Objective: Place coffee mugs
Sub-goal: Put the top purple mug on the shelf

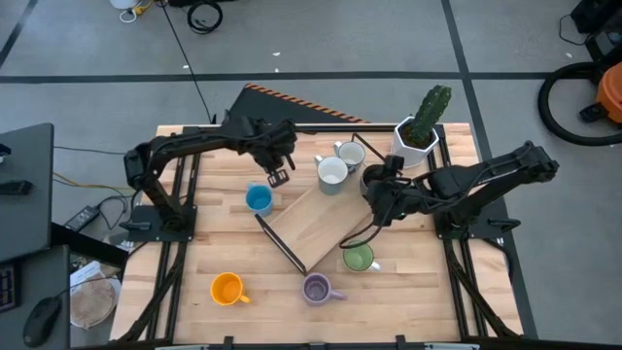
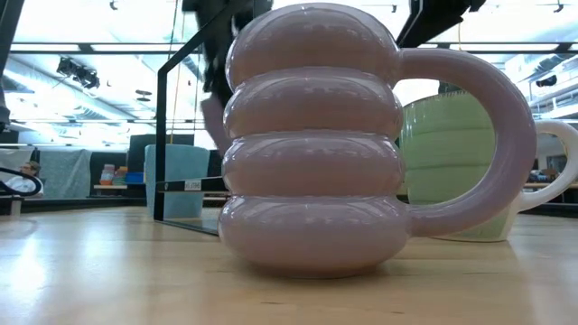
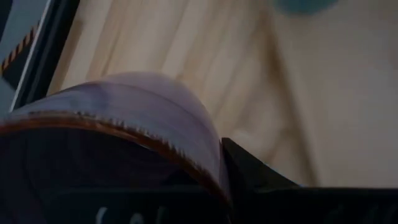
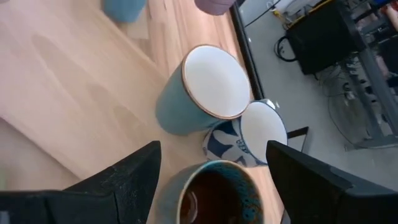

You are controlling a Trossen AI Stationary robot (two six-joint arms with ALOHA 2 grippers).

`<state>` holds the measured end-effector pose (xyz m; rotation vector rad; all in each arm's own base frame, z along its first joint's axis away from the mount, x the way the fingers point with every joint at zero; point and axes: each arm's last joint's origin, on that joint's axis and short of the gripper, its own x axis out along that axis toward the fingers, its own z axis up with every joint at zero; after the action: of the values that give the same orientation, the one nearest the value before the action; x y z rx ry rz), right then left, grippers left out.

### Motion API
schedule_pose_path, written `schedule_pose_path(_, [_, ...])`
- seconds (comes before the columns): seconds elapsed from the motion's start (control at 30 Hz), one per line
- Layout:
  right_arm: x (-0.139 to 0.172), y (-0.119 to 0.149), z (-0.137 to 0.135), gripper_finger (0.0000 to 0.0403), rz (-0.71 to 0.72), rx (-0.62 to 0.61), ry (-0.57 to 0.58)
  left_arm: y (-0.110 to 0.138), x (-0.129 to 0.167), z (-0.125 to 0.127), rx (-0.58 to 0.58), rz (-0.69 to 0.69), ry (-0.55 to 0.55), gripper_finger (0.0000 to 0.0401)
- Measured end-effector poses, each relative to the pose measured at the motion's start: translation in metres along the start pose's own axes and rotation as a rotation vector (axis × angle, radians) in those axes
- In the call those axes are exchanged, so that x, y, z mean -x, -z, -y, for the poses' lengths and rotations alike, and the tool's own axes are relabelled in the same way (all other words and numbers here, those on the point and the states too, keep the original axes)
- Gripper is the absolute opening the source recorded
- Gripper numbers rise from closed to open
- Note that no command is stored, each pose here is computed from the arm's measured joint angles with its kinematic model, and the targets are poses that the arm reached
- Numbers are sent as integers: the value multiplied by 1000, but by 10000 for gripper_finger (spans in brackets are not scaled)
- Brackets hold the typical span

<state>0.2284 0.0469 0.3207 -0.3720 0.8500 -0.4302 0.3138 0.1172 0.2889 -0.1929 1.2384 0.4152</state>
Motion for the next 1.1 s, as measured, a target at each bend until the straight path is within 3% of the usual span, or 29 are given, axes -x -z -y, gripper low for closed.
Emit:
schedule_pose_path(0.17, [3, 6, -6, 297, 66, -17, -17, -8, 24, 29, -23, 63, 42, 24])
schedule_pose_path(0.53, [0, 25, -16, 297, 174, 12, 8, -8, 28, 71, 77, 69, 241, 24])
schedule_pose_path(0.77, [1, 28, -17, 297, 283, 62, -3, -22, 27, 98, 47, 31, 255, 24])
schedule_pose_path(1.1, [-2, 44, -18, 297, 283, 56, -49, -34, 2, 127, 43, -103, 273, 24])
